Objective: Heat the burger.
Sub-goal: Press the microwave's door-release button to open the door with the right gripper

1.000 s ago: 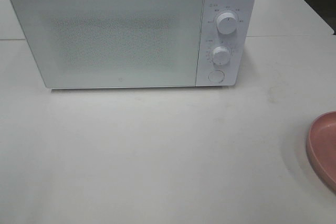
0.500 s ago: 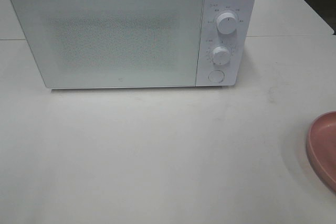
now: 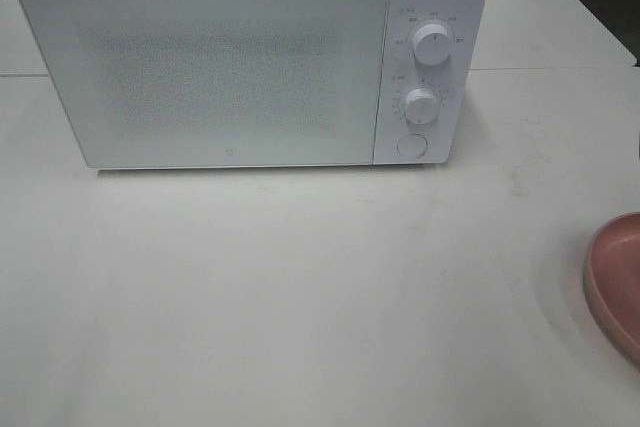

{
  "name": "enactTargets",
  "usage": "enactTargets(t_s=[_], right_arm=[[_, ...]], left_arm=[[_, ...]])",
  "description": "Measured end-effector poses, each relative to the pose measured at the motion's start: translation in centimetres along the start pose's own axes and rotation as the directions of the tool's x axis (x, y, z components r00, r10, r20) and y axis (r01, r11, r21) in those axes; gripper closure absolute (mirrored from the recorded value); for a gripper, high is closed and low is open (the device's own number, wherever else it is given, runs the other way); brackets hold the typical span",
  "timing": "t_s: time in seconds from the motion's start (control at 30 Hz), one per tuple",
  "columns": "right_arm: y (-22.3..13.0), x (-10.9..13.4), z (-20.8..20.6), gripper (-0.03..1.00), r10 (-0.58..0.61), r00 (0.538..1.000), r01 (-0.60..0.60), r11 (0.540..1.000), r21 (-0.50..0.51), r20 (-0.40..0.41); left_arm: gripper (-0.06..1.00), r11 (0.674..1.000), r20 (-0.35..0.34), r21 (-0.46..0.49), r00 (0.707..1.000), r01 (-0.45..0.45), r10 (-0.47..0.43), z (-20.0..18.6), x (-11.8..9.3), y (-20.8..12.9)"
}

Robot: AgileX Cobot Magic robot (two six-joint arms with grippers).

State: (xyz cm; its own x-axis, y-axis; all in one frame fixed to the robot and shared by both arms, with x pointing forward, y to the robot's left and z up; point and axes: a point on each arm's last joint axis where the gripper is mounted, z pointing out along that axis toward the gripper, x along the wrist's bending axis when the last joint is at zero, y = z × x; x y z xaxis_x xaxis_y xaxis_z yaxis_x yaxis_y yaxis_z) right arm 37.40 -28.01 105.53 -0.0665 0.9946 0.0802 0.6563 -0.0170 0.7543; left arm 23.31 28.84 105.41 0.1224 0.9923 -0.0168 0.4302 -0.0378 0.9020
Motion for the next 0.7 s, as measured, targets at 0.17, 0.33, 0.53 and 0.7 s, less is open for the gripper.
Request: enactTargets(t_s=[0.17,0.33,0.53,0.7], right_arm=[[0.4,0.0,1.8,0.21,0.000,1.000,0.000,1.000,0.031,0.003],[0.7,0.1,4.1,0.21,0.000,1.000,0.000,0.997,0.072,0.008],[0.8,0.1,6.0,0.21,0.000,1.000,0.000,0.996,0.088,0.009],[0.8,0.1,7.8,0.21,0.000,1.000,0.000,0.998,0.059,0.006]], left_arm=[[-0.05,1.000,0.000,0.000,1.000,0.000,0.000,0.0,0.0,0.0],[-0.05,1.000,0.000,0.000,1.000,0.000,0.000,0.0,0.0,0.0],[-0.05,1.000,0.000,0.000,1.000,0.000,0.000,0.0,0.0,0.0],[-0.05,1.000,0.000,0.000,1.000,0.000,0.000,0.0,0.0,0.0]])
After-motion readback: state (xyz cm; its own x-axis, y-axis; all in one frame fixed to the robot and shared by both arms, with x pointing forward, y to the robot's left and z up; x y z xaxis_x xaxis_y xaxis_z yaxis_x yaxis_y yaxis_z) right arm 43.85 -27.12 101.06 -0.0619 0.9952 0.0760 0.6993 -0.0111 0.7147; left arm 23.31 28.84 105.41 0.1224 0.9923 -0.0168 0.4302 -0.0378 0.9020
